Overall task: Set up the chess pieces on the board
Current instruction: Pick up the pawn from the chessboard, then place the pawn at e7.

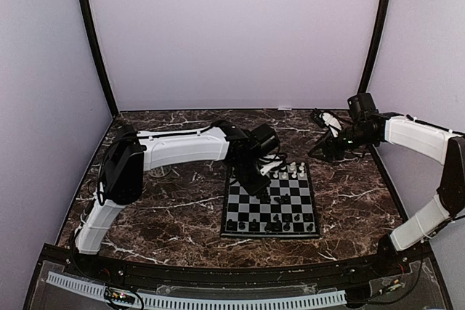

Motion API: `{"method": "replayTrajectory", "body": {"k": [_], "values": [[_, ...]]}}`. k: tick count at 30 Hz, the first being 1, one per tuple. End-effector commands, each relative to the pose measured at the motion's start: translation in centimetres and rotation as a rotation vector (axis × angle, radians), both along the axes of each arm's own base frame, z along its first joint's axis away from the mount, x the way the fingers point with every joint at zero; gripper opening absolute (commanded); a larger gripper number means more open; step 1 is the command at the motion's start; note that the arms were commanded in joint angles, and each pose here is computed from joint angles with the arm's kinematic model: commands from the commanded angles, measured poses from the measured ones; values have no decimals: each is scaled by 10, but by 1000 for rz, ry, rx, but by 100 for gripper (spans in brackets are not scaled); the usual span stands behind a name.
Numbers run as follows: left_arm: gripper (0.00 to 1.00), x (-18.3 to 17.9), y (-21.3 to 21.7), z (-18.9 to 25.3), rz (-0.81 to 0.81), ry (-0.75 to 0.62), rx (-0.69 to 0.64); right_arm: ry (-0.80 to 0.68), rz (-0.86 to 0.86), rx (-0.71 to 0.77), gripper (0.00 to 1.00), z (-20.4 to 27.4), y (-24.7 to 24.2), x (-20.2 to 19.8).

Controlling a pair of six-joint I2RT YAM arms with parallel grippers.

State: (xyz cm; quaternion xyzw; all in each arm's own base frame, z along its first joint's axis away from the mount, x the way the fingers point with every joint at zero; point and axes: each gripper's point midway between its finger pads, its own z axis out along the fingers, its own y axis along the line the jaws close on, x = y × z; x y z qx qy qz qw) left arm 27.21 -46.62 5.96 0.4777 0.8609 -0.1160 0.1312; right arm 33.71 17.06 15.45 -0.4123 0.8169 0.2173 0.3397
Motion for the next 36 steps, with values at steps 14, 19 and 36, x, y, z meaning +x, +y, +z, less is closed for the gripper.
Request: {"method": "replayTrajectory", "body": {"k": [14,19,36], "values": [[5,-37,-12,31,-119,-29,17,7,21,7,62,-3,5,-2],[4,-51,-12,31,-148,-16,35,11,27,7,62,-4,7,-2],[4,-70,-9,24,-177,50,48,13,34,3,61,-5,9,-4]]}}
